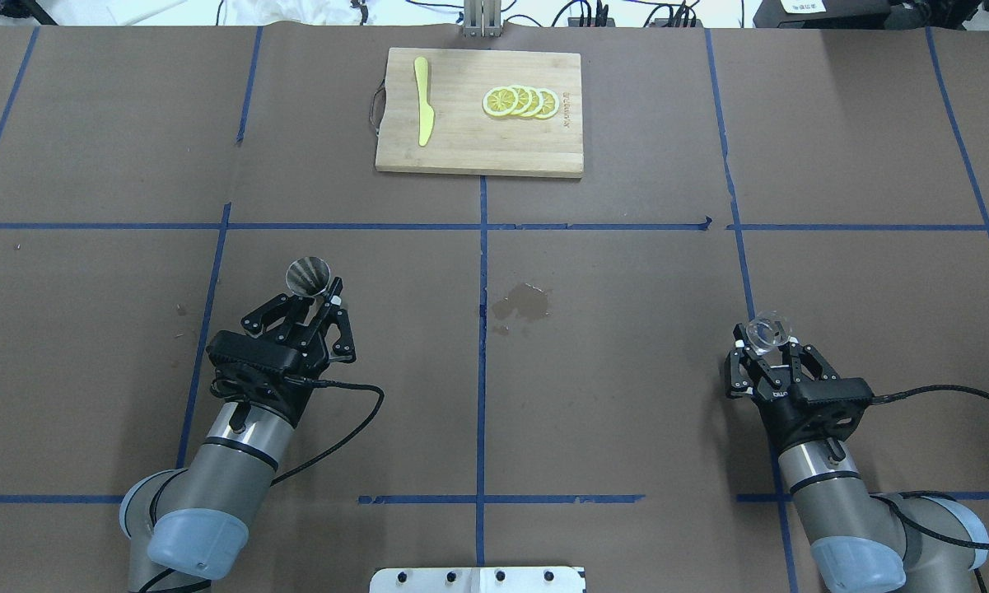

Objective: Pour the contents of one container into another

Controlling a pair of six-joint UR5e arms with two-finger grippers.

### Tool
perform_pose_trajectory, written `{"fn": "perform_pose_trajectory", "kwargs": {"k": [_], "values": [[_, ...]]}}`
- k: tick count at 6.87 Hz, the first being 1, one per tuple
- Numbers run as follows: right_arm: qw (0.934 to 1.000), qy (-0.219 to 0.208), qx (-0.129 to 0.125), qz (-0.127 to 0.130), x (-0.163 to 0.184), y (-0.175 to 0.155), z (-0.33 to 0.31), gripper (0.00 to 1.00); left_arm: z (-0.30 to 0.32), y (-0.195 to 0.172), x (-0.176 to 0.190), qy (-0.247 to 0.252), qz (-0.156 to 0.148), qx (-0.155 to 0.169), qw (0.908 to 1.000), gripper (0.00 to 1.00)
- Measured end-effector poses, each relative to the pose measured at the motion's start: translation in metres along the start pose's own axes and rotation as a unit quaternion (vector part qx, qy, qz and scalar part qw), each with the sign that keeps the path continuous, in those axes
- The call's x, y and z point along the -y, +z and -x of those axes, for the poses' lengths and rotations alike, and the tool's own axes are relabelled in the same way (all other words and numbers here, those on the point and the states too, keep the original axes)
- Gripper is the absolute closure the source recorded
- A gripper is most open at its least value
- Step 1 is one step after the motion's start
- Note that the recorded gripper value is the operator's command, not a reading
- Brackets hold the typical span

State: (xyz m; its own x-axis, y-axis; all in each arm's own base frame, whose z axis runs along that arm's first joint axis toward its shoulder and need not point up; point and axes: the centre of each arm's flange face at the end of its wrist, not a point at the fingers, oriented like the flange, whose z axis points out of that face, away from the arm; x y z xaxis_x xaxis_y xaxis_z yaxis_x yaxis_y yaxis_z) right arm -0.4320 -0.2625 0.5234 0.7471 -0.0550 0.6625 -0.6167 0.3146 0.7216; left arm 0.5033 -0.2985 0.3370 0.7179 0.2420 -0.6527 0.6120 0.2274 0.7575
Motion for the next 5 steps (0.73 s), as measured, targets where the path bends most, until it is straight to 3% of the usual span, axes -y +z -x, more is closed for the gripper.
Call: {"fn": "perform_pose_trajectory", "kwargs": {"k": [5], "values": [[0.9997, -0.012, 0.018, -0.014, 0.050, 0.015, 0.071, 1.00, -0.012, 0.003, 0.001, 0.001, 0.011, -0.013, 0.9998, 1.00]]}}
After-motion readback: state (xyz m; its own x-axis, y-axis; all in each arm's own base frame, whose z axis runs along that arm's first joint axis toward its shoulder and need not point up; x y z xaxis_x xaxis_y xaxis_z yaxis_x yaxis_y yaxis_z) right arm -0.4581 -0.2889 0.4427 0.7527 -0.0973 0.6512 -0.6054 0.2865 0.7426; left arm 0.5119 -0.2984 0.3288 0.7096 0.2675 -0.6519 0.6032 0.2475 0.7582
